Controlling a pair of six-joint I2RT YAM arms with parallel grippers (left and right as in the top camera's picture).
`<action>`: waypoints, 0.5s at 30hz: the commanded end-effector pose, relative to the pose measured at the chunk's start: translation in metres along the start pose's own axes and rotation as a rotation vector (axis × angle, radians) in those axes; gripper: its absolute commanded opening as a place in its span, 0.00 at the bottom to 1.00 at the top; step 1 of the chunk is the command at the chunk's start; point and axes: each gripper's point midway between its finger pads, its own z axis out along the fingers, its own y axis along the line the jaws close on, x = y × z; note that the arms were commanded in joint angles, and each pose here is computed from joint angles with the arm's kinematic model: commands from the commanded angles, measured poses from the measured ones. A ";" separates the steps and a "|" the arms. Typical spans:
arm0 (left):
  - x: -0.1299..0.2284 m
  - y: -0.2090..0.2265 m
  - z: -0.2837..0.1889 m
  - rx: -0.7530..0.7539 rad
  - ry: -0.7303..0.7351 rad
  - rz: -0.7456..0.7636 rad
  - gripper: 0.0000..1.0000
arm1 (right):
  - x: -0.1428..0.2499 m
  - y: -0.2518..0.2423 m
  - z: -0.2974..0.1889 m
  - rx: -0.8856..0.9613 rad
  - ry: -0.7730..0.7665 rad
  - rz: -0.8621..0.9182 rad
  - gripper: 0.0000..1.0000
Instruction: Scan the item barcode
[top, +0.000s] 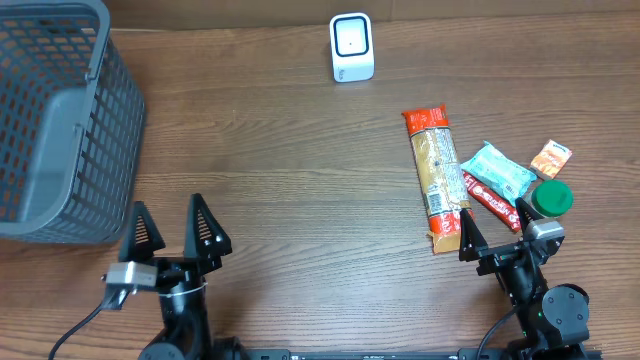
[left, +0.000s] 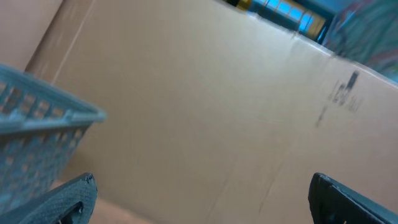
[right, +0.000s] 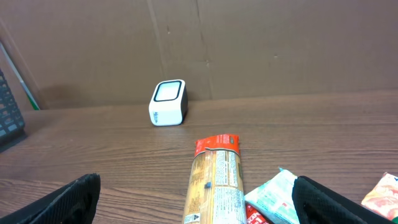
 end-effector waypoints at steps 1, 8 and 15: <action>0.026 0.011 -0.003 -0.007 0.047 -0.030 1.00 | 0.001 -0.001 0.000 0.002 -0.006 0.004 1.00; 0.068 0.034 -0.008 -0.054 0.133 -0.014 1.00 | 0.001 -0.001 0.000 0.002 -0.006 0.004 1.00; 0.096 0.049 -0.013 -0.083 0.225 0.131 1.00 | 0.001 -0.001 0.000 0.002 -0.006 0.004 1.00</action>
